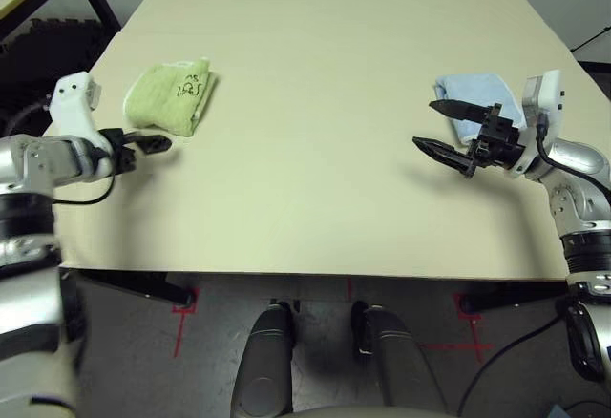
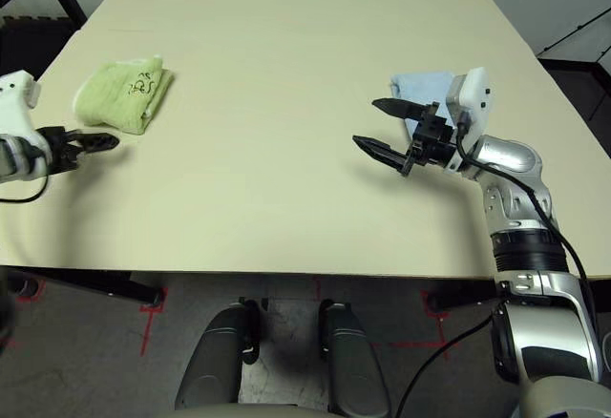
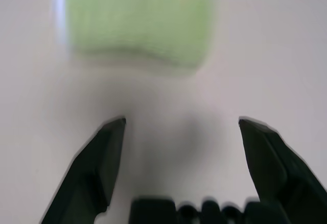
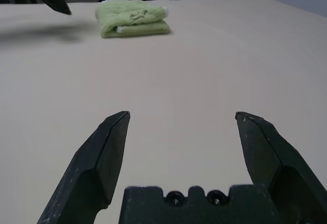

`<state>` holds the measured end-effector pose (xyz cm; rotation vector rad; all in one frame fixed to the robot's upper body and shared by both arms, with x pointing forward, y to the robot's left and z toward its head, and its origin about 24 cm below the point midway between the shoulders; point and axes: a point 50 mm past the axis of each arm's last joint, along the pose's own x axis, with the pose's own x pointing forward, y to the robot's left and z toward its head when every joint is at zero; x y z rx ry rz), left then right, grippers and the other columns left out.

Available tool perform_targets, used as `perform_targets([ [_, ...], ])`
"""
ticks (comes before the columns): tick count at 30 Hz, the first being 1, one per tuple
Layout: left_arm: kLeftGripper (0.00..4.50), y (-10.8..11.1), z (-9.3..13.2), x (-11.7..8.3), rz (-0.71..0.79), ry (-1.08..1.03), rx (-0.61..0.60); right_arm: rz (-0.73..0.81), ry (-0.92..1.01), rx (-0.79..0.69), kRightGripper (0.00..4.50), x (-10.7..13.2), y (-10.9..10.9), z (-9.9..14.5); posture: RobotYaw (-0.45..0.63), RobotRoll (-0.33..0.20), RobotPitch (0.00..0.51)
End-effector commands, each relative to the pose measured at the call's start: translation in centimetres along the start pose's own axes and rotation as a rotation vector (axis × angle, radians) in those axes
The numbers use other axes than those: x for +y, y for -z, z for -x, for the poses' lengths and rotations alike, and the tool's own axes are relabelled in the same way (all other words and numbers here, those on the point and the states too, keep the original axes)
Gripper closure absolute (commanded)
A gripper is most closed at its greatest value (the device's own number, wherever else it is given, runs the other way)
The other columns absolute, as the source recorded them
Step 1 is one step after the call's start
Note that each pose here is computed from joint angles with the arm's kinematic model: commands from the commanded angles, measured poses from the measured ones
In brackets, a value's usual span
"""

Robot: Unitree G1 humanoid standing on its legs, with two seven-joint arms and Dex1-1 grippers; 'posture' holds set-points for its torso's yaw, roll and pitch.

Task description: Fold the towel and set it aside.

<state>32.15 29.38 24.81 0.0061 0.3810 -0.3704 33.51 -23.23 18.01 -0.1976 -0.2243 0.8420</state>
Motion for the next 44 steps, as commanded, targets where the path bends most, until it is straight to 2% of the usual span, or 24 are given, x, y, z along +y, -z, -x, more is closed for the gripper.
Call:
perform_targets([
  [1, 0.04, -2.8, -1.1, -2.3, -0.117, 0.109, -0.216, -0.021, 0.317, 0.011, 0.00, -2.2, 0.4, 0.3, 0.10, 0.000, 0.152],
  [3, 0.04, -3.3, -3.1, -2.3, -0.191, 0.009, -0.387, -0.037, 0.571, -0.033, 0.00, -3.7, 0.5, 0.4, 0.09, 0.000, 0.147],
  [6, 0.04, -2.4, -6.0, -1.9, -0.203, -0.155, -0.529, -0.054, 0.792, -0.081, 0.00, -4.6, 0.9, 0.6, 0.08, 0.000, 0.145],
  [10, 0.04, -0.3, -8.9, -1.9, -0.202, -0.243, -0.621, -0.021, 0.878, -0.099, 0.00, -4.2, 2.2, 0.5, 0.04, 0.000, 0.148],
  [15, 0.04, 1.1, -10.2, -2.2, -0.209, -0.282, -0.684, -0.013, 0.847, -0.081, 0.00, -3.3, 3.8, -0.3, 0.04, 0.000, 0.152],
  [19, 0.04, 2.1, -10.4, -1.8, -0.232, -0.328, -0.674, 0.001, 0.797, -0.051, 0.00, -2.8, 4.5, -1.3, 0.05, 0.000, 0.154],
  [25, 0.04, 3.2, -10.1, -0.7, -0.262, -0.401, -0.624, -0.015, 0.830, -0.048, 0.00, -3.0, 4.3, -2.5, 0.06, 0.000, 0.161],
  [29, 0.04, 3.6, -10.3, -0.6, -0.232, -0.431, -0.601, -0.029, 0.842, -0.031, 0.00, -3.3, 4.5, -2.1, 0.07, 0.000, 0.159],
  [33, 0.04, 4.2, -11.1, -1.1, -0.200, -0.445, -0.575, -0.024, 0.854, -0.010, 0.00, -3.5, 4.9, -1.1, 0.04, 0.000, 0.147],
  [38, 0.04, 4.3, -11.8, -1.9, -0.142, -0.429, -0.567, -0.020, 0.857, -0.028, 0.00, -3.6, 4.5, -1.1, 0.01, 0.000, 0.142],
  [44, 0.04, 4.9, -11.8, -1.4, -0.135, -0.449, -0.519, -0.012, 0.851, -0.028, 0.00, -3.5, 4.7, -0.9, 0.01, 0.000, 0.142],
])
